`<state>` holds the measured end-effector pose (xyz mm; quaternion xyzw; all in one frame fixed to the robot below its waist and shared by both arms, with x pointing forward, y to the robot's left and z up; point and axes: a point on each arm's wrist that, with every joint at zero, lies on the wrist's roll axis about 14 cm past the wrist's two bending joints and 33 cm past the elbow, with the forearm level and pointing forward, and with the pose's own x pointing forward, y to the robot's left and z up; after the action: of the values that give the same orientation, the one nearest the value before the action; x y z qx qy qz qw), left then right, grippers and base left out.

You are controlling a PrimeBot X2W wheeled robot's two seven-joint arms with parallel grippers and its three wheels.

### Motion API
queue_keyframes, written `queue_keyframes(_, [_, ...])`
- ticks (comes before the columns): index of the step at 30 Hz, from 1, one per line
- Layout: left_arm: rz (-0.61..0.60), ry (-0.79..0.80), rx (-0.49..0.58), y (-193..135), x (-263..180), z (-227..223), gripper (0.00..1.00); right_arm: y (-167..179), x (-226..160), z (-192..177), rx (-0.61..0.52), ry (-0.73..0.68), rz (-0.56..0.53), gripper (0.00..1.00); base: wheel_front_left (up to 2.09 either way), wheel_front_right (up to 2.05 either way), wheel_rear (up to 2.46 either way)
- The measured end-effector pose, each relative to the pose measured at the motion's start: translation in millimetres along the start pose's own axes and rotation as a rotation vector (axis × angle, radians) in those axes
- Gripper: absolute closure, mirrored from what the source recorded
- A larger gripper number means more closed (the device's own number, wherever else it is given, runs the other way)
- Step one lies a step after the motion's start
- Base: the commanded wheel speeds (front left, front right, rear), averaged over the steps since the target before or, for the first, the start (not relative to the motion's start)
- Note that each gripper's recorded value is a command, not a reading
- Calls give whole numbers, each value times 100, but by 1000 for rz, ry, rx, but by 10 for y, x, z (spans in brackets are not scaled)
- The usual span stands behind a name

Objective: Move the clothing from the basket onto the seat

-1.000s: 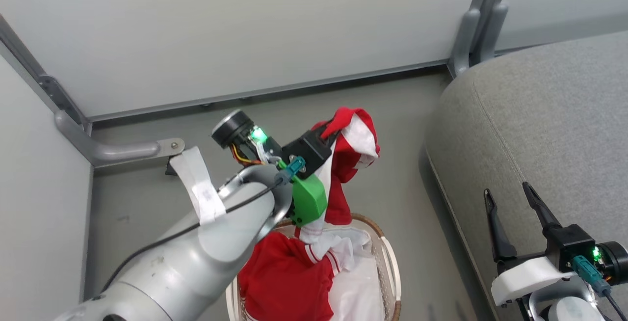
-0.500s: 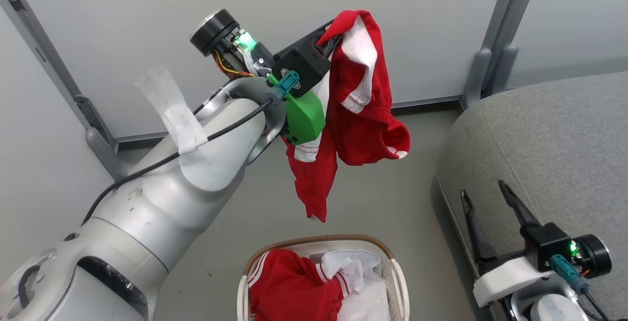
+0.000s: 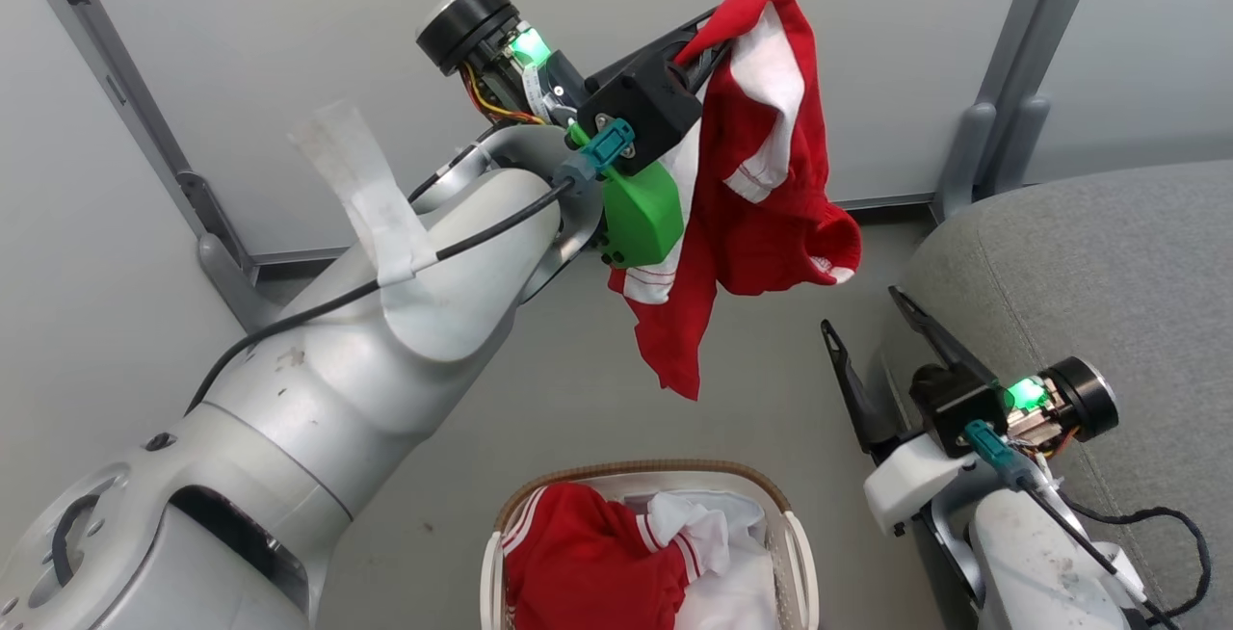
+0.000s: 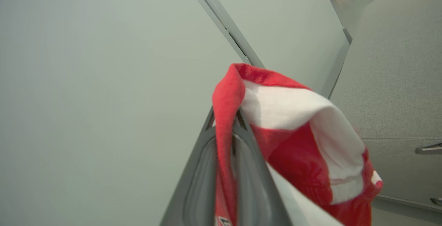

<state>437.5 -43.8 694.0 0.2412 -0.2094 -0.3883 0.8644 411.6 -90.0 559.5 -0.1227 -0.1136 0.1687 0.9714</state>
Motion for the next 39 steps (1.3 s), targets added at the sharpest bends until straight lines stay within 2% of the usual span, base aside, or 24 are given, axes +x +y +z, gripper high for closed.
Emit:
queue_keyframes(3, [-4, -9, 3, -9, -7, 37, 100, 98, 97, -80, -15, 30, 41, 0, 0, 0, 0])
queue_keyframes(15, [-41, -52, 5, -141, -30, 192, 100, 556, 412, -30, -56, 31, 237, 0, 0, 0, 0])
queue_keyframes(16, [-42, -55, 2, -146, -29, 198, 100, 568, 432, -11, -57, 27, 244, 53, 0, 0, 0])
queue_keyframes(17, [-44, -57, 0, -153, -28, 203, 100, 569, 459, 10, -56, 22, 247, 81, 0, 0, 0])
queue_keyframes(18, [-44, -58, -4, -155, -29, 205, 100, 565, 480, 26, -55, 19, 248, 100, 0, 0, 0])
queue_keyframes(39, [17, 56, -109, -65, -124, -283, 100, 374, 525, 64, -38, 7, 206, 100, 0, 0, 0])
